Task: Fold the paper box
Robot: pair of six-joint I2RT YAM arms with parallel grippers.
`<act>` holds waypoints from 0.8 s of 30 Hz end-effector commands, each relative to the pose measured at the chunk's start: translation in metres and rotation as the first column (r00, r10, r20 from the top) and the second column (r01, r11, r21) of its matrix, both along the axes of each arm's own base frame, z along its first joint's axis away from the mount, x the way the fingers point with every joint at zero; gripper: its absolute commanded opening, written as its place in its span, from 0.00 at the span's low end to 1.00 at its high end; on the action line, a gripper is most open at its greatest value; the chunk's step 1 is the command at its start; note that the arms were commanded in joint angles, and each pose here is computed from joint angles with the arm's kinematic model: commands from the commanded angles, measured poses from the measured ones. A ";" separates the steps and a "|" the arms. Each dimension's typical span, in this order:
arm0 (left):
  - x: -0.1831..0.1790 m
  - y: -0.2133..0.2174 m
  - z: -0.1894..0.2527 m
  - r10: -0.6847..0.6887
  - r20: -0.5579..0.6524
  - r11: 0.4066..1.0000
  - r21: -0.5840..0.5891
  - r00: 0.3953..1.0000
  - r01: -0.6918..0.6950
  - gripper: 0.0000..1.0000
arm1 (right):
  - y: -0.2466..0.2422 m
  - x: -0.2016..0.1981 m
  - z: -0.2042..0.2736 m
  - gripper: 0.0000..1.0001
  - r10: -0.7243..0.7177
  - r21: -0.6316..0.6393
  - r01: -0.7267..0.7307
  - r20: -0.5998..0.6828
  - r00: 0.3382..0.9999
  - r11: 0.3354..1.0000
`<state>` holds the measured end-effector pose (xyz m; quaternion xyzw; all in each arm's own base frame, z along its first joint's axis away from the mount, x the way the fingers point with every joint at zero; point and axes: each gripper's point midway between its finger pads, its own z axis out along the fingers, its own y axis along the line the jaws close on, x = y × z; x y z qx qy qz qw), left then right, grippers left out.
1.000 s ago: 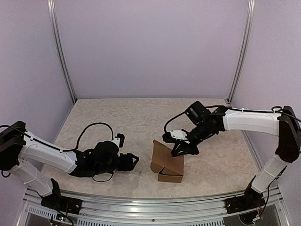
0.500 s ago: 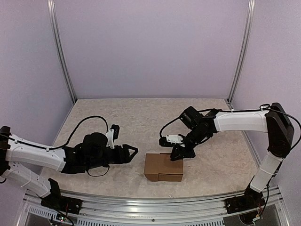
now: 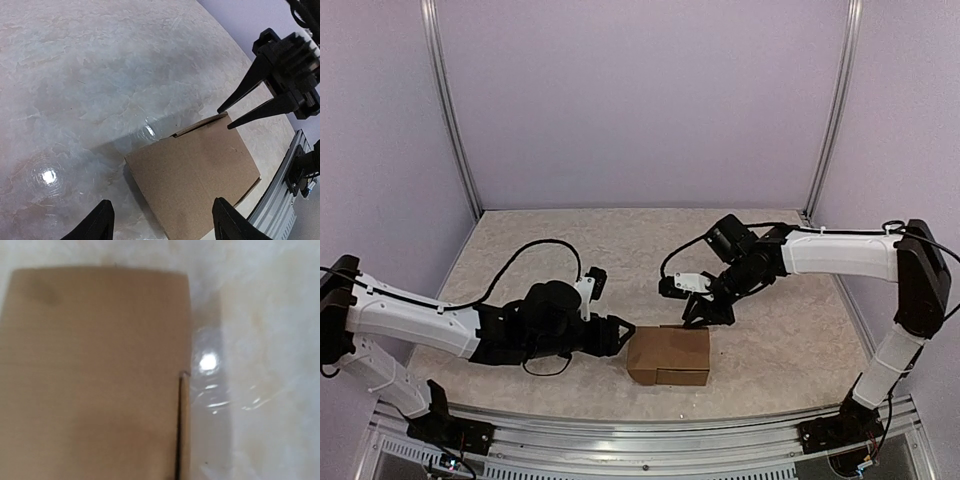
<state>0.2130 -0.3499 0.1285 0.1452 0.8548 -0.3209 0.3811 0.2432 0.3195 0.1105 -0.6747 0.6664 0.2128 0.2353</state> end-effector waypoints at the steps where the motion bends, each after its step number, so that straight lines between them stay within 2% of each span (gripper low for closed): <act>1: -0.002 0.003 -0.006 0.000 0.031 0.996 0.092 1.000 -0.002 0.65 | 0.003 0.012 -0.016 0.17 -0.048 -0.020 0.047 -0.070 0.996 0.999; 8: -0.011 0.002 0.007 -0.014 0.045 0.997 0.080 0.999 0.011 0.65 | 0.004 0.024 -0.021 0.16 -0.092 0.007 0.094 -0.137 0.986 0.996; 13: -0.015 -0.005 0.009 -0.060 0.064 0.993 0.105 0.996 0.053 0.65 | -0.002 0.032 -0.035 0.09 -0.120 -0.009 0.121 -0.212 0.970 0.993; 17: -0.018 -0.012 0.015 -0.102 0.102 0.984 0.158 0.989 0.085 0.65 | -0.009 0.036 -0.046 0.08 -0.122 -0.015 0.123 -0.284 0.951 0.992; 21: -0.024 -0.014 0.019 -0.141 0.155 0.964 0.247 0.978 0.099 0.65 | -0.015 0.041 -0.040 0.10 -0.136 0.015 0.146 -0.278 0.951 0.989; 24: -0.044 -0.030 0.027 -0.290 0.256 0.925 0.323 0.922 0.201 0.66 | -0.018 0.047 -0.026 0.15 -0.150 0.035 0.161 -0.220 0.964 0.986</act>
